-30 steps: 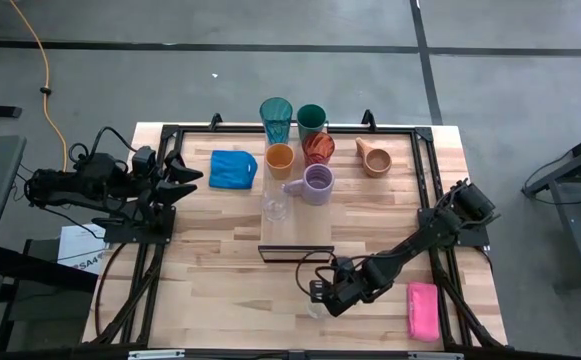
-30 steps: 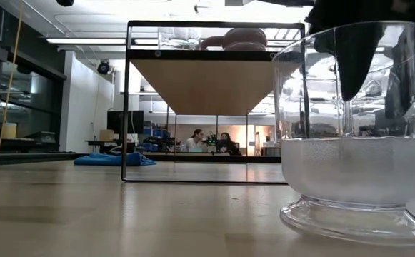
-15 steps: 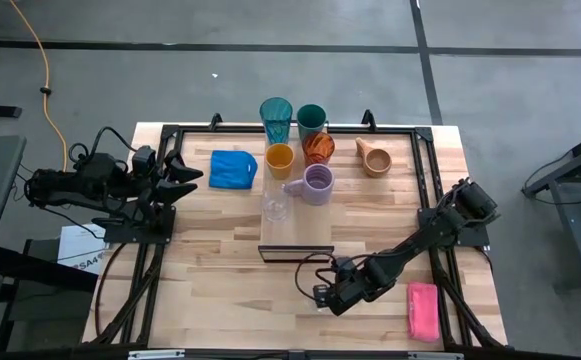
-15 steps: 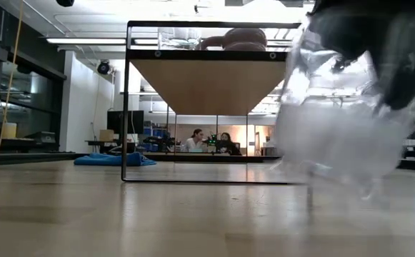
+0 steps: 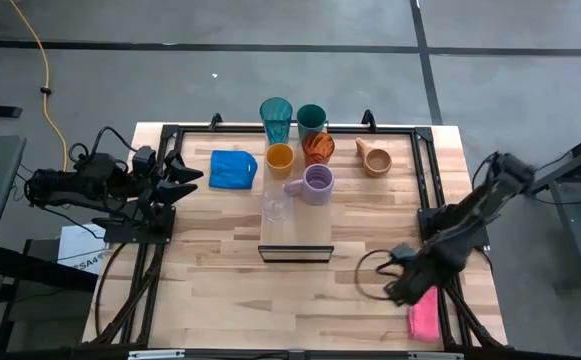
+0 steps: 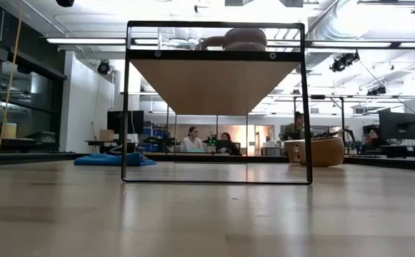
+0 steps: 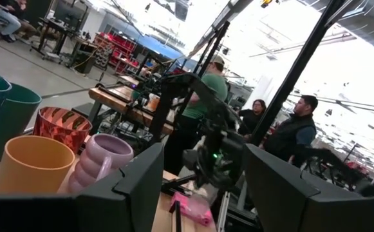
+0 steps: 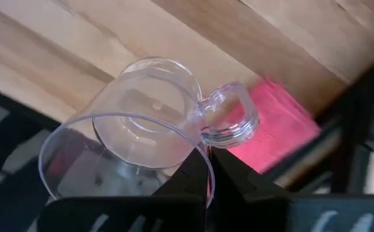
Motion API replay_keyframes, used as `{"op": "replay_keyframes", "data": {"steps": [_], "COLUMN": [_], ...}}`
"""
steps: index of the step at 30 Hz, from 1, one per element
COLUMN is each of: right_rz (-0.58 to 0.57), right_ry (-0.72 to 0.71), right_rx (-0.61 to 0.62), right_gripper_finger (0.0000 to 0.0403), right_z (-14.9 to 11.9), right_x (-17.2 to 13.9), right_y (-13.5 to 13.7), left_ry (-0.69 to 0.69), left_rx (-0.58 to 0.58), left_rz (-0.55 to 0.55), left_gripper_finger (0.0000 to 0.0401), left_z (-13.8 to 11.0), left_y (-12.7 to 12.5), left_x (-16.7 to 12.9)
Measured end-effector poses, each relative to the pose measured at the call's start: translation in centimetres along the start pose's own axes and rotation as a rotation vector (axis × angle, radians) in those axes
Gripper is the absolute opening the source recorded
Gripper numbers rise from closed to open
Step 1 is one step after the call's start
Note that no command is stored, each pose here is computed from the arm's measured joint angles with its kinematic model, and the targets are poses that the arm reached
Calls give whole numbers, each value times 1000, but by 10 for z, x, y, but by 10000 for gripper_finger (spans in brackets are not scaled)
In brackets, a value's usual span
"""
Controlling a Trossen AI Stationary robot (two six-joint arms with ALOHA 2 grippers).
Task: Stack small to large cups/mugs on shelf
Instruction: Put the transparent mug on the shelf
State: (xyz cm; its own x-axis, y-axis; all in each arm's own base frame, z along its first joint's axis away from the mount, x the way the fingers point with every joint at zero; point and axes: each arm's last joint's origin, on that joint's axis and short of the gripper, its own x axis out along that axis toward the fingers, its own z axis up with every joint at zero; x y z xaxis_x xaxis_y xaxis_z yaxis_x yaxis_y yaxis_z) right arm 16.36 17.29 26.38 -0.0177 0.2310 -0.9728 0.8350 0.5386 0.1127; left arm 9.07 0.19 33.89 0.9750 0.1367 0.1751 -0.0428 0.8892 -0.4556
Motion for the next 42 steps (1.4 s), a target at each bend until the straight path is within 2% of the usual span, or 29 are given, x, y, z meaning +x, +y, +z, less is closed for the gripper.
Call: {"op": "replay_keyframes", "data": {"steps": [3,6,13,17,23,28,32,37,39,42], "right_rz": [67,239,717,862,924,955,889,838,838,844], "right_ry": [-4,-103,-578,-849,-1182,-1337,-1358,-1327,-1304,-1282], "right_rx": [-27,-44,-112,-151,-227,-318,-347,-385,-386,-396], "right_gripper_finger": [1,0,0,0,0,0,0,0,0,0], "right_z": [1,10,38,48,58,65,74,84,87,91], "right_x": [1,0,-30,-57,-89,-106,-104,-97,-95,-93], "right_y": [-36,-63,-101,-114,-114,-104,-96,-85,-82,-77], "left_ry": [2,9,22,41,101,129,103,28,2,-18], "left_rx": [0,2,10,17,86,103,134,192,202,200], "left_rz": [1,5,71,102,136,40,1,6,21,21], "left_gripper_finger": [200,200,200,200,200,186,133,24,10,15], "left_z": [0,-1,-6,-10,-19,-11,1,15,19,22], "left_y": [0,0,2,3,5,-4,-10,-14,-13,-13], "left_x": [2,3,12,20,39,45,43,31,25,18]}}
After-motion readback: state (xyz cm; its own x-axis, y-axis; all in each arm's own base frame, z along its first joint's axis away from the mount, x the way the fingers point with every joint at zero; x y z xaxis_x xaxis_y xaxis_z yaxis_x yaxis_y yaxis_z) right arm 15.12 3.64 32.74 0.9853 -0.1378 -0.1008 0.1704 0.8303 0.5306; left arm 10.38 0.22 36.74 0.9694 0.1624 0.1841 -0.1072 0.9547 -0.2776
